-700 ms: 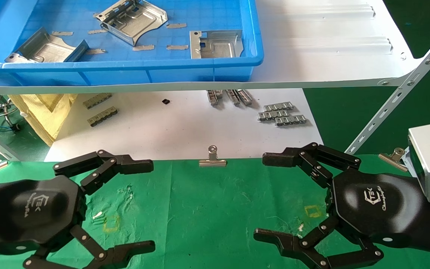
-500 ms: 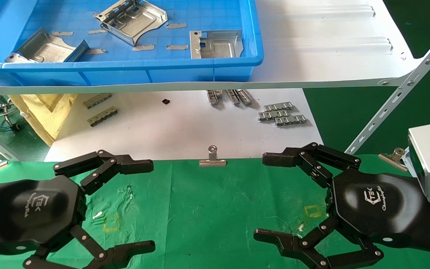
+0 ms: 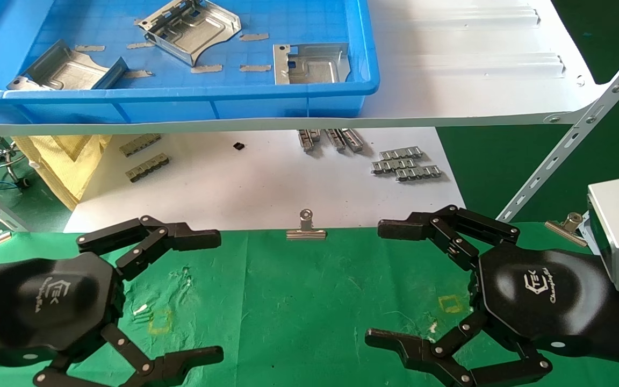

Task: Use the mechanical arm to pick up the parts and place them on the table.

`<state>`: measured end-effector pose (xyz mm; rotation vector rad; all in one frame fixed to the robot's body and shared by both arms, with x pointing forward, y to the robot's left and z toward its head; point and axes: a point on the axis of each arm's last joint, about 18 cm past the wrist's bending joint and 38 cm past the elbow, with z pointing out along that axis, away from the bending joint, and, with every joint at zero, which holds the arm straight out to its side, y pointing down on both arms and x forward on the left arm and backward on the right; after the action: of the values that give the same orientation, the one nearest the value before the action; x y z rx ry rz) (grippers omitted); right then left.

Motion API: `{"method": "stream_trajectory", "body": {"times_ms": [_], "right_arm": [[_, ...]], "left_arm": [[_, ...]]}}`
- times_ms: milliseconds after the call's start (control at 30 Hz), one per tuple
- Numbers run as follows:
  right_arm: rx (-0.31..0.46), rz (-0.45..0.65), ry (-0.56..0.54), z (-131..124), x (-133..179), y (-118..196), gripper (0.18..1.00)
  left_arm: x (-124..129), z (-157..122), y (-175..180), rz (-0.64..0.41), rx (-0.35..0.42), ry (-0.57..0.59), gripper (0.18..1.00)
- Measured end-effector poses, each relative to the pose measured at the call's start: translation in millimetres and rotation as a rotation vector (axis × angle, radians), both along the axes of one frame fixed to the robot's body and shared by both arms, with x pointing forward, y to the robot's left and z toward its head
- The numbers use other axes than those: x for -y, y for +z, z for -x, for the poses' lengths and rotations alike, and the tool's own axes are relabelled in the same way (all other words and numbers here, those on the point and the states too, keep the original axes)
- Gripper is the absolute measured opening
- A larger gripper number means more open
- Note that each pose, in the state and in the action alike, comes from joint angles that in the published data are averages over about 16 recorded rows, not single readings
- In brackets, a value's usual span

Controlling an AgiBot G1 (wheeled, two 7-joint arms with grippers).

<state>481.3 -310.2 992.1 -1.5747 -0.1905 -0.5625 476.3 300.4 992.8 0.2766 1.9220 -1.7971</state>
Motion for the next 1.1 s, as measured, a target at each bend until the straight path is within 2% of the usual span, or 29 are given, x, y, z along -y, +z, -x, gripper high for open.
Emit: {"method": "stream_trajectory", "body": {"times_ms": [467, 667, 867, 1100], "right_arm": [[0.0, 0.0, 0.0, 0.0, 0.0, 0.0, 0.968], [0.0, 0.0, 0.0, 0.0, 0.0, 0.0, 0.91], [0.0, 0.0, 0.0, 0.0, 0.0, 0.0, 0.817], [0.0, 0.0, 0.0, 0.0, 0.0, 0.0, 0.66]], "left_arm": [[0.0, 0.0, 0.0, 0.0, 0.0, 0.0, 1.001], [0.0, 0.0, 0.0, 0.0, 0.0, 0.0, 1.001], [0.0, 0.0, 0.0, 0.0, 0.0, 0.0, 1.001], [0.0, 0.0, 0.0, 0.0, 0.0, 0.0, 1.001]]}}
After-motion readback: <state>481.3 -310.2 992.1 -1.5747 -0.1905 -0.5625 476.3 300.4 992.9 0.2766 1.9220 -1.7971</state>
